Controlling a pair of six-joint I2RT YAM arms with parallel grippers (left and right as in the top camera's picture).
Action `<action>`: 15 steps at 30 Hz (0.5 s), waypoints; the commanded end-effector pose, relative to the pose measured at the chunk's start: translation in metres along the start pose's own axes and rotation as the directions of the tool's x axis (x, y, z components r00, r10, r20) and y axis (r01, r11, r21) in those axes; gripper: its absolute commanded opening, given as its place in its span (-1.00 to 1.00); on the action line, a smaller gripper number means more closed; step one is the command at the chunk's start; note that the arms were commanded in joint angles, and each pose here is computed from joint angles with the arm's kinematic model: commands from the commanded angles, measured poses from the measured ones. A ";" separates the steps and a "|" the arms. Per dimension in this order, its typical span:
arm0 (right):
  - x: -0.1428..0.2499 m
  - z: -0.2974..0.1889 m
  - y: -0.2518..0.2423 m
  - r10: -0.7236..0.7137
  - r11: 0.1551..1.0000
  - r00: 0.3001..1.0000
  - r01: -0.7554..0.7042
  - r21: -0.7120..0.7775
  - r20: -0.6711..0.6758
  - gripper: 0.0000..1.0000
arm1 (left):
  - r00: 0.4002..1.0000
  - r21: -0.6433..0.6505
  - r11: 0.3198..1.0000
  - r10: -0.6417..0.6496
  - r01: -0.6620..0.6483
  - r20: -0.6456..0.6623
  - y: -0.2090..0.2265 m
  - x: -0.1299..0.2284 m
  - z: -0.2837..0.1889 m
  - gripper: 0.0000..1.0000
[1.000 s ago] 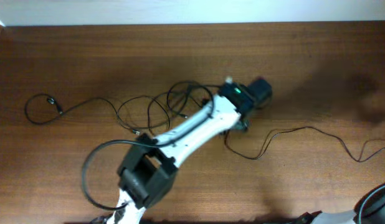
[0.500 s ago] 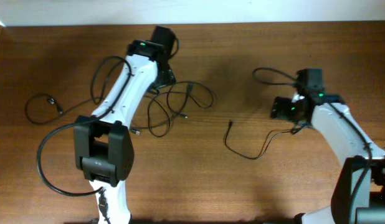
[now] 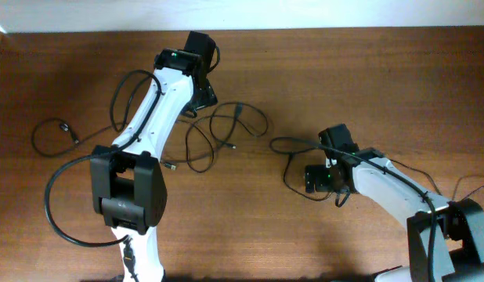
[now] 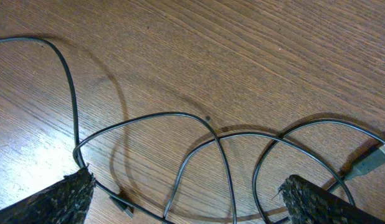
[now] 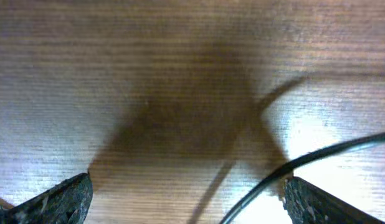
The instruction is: Untangle cables
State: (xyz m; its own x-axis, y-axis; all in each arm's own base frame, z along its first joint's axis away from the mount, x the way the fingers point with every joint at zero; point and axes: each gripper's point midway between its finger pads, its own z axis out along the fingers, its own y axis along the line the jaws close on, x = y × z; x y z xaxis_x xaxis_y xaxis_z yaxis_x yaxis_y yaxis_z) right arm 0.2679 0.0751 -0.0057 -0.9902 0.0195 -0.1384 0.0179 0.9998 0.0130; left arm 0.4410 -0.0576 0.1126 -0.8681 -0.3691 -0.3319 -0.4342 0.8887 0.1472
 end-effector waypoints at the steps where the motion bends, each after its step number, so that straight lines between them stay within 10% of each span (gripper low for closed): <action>1: 0.067 0.019 0.018 0.069 0.989 0.962 -0.100 -0.108 -0.264 0.98 | 1.000 0.006 1.000 -0.021 0.021 0.019 0.003 -0.003 -0.008 0.98; 9: 0.124 0.023 0.015 0.341 0.925 0.832 -0.380 -0.002 -0.437 0.98 | 1.000 0.006 1.000 -0.021 0.021 0.019 0.003 -0.003 -0.008 0.98; 15: 0.144 0.036 0.040 0.269 0.936 0.859 -0.340 -0.093 -0.436 0.99 | 1.000 0.006 1.000 -0.021 0.021 0.019 0.003 -0.003 -0.008 0.98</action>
State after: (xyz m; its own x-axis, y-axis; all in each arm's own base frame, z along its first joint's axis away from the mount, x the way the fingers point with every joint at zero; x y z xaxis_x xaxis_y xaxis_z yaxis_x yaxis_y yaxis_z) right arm 0.2295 0.0796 -0.0103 -0.9425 0.3271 -0.0682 0.3227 0.9441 0.0682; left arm 0.4408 -0.0577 0.1125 -0.8685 -0.3687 -0.3313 -0.4337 0.8889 0.1477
